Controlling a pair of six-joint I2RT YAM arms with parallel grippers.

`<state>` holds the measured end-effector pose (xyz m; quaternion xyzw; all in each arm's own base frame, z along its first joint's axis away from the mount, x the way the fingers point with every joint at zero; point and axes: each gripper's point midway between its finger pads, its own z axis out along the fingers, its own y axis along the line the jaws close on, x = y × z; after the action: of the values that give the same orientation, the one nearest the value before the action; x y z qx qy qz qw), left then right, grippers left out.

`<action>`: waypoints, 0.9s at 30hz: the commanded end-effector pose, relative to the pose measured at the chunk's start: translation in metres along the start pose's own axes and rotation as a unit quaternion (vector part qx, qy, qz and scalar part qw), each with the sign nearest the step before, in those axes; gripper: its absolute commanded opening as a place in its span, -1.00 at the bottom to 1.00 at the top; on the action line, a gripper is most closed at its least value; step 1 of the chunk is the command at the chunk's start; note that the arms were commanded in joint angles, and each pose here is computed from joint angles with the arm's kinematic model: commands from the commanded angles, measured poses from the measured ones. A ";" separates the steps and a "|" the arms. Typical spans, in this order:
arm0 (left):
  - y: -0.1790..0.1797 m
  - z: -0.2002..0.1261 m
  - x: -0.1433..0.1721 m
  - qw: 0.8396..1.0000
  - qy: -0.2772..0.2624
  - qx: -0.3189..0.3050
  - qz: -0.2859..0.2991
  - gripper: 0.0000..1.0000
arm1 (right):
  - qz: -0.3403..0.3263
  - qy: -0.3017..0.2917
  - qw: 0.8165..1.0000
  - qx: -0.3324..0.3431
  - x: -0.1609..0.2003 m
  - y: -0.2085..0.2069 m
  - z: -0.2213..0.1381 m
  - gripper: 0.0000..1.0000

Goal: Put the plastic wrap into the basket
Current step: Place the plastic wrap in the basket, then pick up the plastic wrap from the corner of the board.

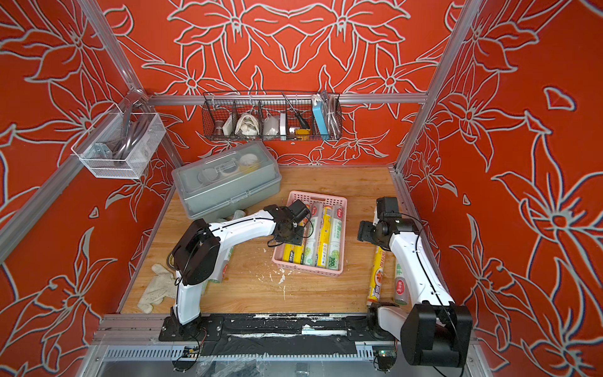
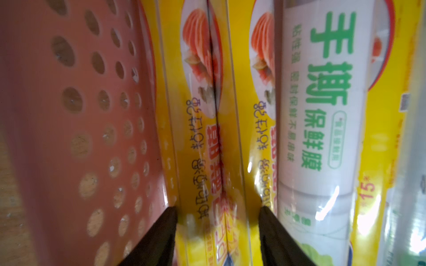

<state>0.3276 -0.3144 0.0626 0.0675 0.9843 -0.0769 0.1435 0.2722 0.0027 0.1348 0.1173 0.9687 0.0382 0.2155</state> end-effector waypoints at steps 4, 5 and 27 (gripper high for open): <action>0.001 -0.025 -0.003 1.000 -0.011 0.001 0.013 0.15 | -0.003 0.005 1.000 0.000 0.002 -0.001 0.001 0.54; 0.000 -0.033 -0.005 1.000 -0.017 0.005 0.015 0.16 | -0.003 0.005 1.000 0.000 0.002 -0.001 0.000 0.54; 0.097 -0.145 -0.007 0.994 -0.106 -0.022 -0.025 0.30 | 0.016 0.019 0.992 0.124 0.006 -0.045 -0.007 0.65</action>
<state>0.3192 -0.2112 0.1964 0.0329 0.9623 -0.0810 0.2576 0.2642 -0.0098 0.1299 0.1291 0.9719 0.0010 0.1966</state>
